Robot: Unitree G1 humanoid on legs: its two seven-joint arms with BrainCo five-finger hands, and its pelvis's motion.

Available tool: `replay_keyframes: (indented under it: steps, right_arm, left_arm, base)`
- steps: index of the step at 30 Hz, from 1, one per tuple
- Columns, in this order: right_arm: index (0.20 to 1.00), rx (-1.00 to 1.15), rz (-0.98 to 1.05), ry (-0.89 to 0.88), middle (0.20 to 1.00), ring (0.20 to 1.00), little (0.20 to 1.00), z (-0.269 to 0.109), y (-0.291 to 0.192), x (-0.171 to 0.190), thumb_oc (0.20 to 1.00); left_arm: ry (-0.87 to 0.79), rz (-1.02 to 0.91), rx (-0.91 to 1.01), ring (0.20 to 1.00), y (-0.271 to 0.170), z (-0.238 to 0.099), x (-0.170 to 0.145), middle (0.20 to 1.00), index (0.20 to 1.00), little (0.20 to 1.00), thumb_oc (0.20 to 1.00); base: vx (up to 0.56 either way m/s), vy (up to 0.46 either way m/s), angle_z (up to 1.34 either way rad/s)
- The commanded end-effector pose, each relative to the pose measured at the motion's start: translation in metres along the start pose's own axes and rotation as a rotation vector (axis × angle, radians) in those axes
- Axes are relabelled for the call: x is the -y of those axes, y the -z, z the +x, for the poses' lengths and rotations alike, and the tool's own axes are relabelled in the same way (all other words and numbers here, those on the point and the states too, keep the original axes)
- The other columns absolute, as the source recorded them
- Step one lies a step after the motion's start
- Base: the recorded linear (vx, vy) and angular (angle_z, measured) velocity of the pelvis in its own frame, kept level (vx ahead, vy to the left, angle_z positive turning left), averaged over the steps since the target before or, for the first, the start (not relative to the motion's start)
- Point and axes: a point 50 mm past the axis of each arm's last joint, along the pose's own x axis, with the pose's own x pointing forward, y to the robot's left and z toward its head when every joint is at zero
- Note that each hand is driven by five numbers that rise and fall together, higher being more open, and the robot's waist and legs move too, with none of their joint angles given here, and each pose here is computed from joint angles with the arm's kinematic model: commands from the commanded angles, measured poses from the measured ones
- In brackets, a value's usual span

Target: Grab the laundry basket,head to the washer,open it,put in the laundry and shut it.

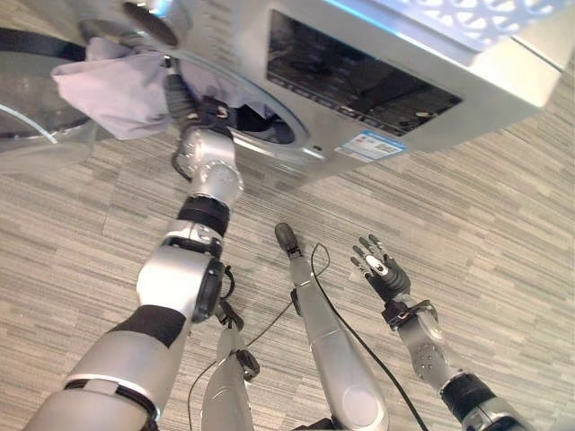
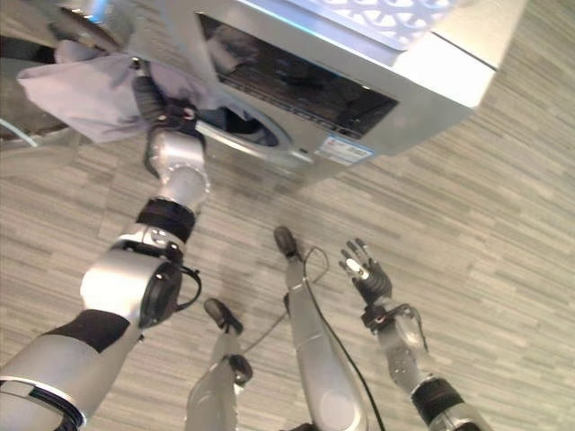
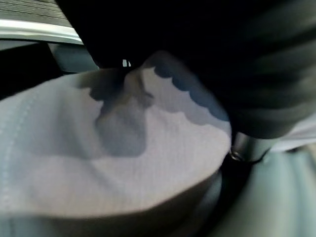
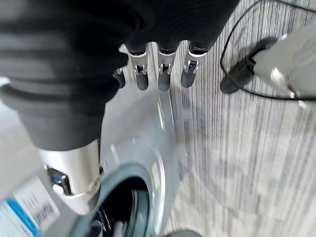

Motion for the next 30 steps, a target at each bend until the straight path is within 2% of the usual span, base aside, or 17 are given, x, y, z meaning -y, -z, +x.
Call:
replay_keyframes:
  steps: [1,5,9,10,11,12,13,14,16,19,21,23,24,25,26,28,30]
  right_arm:
    - [1.0,0.076,-0.007,-0.02,1.0,1.0,1.0,-0.009,-0.017,0.001,1.0]
    - [1.0,0.112,-0.06,-0.02,1.0,1.0,1.0,-0.009,-0.034,0.003,1.0]
    - [1.0,0.146,-0.097,0.026,1.0,1.0,1.0,-0.02,-0.047,0.015,1.0]
    - [1.0,0.146,-0.097,0.027,1.0,1.0,1.0,-0.02,-0.047,0.015,1.0]
    - [1.0,0.134,-0.114,0.019,1.0,1.0,1.0,-0.026,-0.045,0.016,1.0]
    - [1.0,0.128,-0.124,0.02,1.0,1.0,1.0,-0.029,-0.046,0.018,1.0]
    - [1.0,0.128,-0.132,0.023,1.0,1.0,1.0,-0.029,-0.049,0.019,1.0]
    - [1.0,0.13,-0.141,0.032,1.0,1.0,1.0,-0.03,-0.052,0.021,1.0]
    - [1.0,0.127,-0.168,0.053,1.0,1.0,1.0,-0.032,-0.059,0.029,1.0]
    - [1.0,0.106,-0.208,0.079,1.0,1.0,1.0,-0.039,-0.062,0.037,1.0]
    - [1.0,0.091,-0.225,0.089,1.0,1.0,1.0,-0.041,-0.063,0.04,1.0]
    - [1.0,0.088,-0.232,0.097,1.0,1.0,1.0,-0.04,-0.065,0.043,1.0]
    - [1.0,0.086,-0.229,0.103,1.0,1.0,1.0,-0.044,-0.065,0.046,1.0]
    - [1.0,0.086,-0.227,0.103,1.0,1.0,1.0,-0.044,-0.065,0.046,1.0]
    - [1.0,0.07,-0.23,0.106,1.0,1.0,1.0,-0.049,-0.063,0.05,1.0]
    - [1.0,0.066,-0.256,0.071,1.0,1.0,1.0,-0.048,-0.066,0.046,1.0]
    - [1.0,0.088,-0.274,0.029,1.0,1.0,1.0,-0.045,-0.073,0.039,1.0]
  left_arm:
    - [-0.016,0.006,0.108,0.2,-0.047,0.02,0.016,0.2,0.2,0.2,0.2]
    - [-0.035,0.133,0.086,0.2,-0.067,0.03,0.008,0.2,0.2,0.2,0.2]
    - [0.244,0.133,0.252,0.2,-0.097,0.016,0.095,0.2,0.2,0.2,0.2]
    - [0.244,0.134,0.252,0.2,-0.096,0.016,0.096,0.2,0.2,0.2,0.2]
    - [0.338,0.115,0.352,0.2,-0.108,0.003,0.121,0.2,0.2,0.2,0.2]
    - [0.327,0.136,0.356,0.2,-0.109,0.004,0.12,0.2,0.2,0.2,0.2]
    - [0.322,0.151,0.339,1.0,-0.109,0.006,0.117,1.0,1.0,1.0,1.0]
    - [0.326,0.178,0.315,1.0,-0.11,0.01,0.114,1.0,1.0,1.0,1.0]
    - [0.3,0.433,0.258,1.0,-0.113,0.024,0.091,1.0,1.0,1.0,1.0]
    - [0.284,0.672,0.169,1.0,-0.104,0.032,0.067,1.0,1.0,1.0,1.0]
    - [0.284,0.763,0.1,1.0,-0.094,0.034,0.057,1.0,1.0,1.0,1.0]
    - [0.316,0.957,0.058,1.0,-0.087,0.034,0.053,1.0,1.0,1.0,1.0]
    - [0.325,1.166,0.079,1.0,-0.09,0.035,0.048,1.0,1.0,1.0,1.0]
    - [0.326,1.169,0.079,1.0,-0.089,0.035,0.048,1.0,1.0,1.0,1.0]
    - [0.277,1.608,0.178,1.0,-0.093,0.036,0.05,1.0,1.0,1.0,1.0]
    - [0.237,1.914,0.305,1.0,-0.099,0.035,0.061,1.0,1.0,1.0,1.0]
    - [0.225,2.02,0.419,1.0,-0.097,0.031,0.076,1.0,1.0,1.0,1.0]
  base:
    - [0.04,-0.037,-0.16]
    - [0.07,-0.019,-0.16]
    - [0.04,-0.052,-0.02]
    - [0.02,-0.049,0.02]
    - [0.02,-0.039,0.03]
    - [0.02,-0.044,0.05]
    - [0.02,-0.02,0.04]
    - [0.0,0.0,0.0]
    - [0.01,0.004,-0.02]
    - [0.01,0.003,-0.07]
    - [0.0,-0.004,-0.02]
    - [0.0,0.0,0.0]
    - [0.0,0.0,0.0]
    - [-0.05,-0.046,0.02]
    - [-0.05,-0.041,0.0]
    - [-0.03,-0.024,0.0]
    - [0.0,0.0,0.0]
